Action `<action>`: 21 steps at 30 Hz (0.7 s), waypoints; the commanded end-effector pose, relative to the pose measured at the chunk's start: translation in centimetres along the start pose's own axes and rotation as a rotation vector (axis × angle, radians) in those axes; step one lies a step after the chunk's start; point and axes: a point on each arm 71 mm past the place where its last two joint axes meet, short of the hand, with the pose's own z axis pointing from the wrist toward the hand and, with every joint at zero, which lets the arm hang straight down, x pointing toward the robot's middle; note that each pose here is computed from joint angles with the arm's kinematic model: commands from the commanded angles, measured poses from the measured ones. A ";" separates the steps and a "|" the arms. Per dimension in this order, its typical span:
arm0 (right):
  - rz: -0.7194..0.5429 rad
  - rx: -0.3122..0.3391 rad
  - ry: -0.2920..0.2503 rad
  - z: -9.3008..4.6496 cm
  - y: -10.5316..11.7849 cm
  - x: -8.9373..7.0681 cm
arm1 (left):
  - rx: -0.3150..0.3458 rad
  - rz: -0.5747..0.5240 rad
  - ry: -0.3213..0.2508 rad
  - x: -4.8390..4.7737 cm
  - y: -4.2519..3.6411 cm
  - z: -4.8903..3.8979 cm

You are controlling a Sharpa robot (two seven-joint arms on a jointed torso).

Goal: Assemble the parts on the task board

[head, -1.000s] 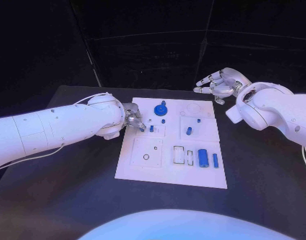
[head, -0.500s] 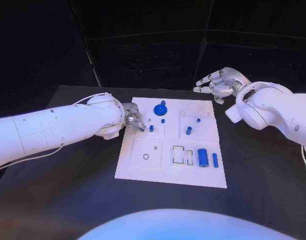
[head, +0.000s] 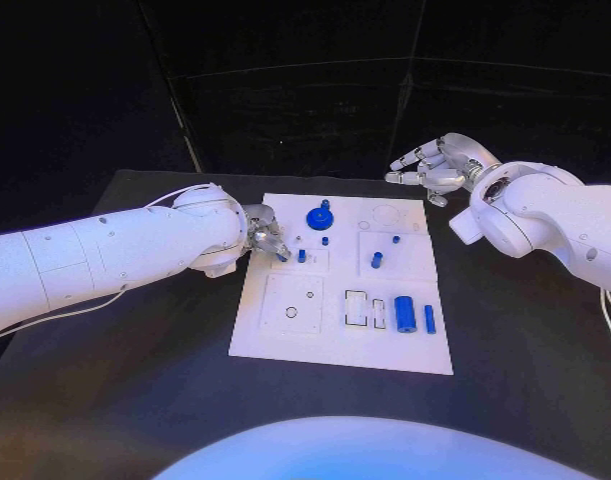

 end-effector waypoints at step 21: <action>-0.002 -0.011 0.007 0.1 0.3 0.1 | -0.018 0.016 0.014 0.01 0.12 0.53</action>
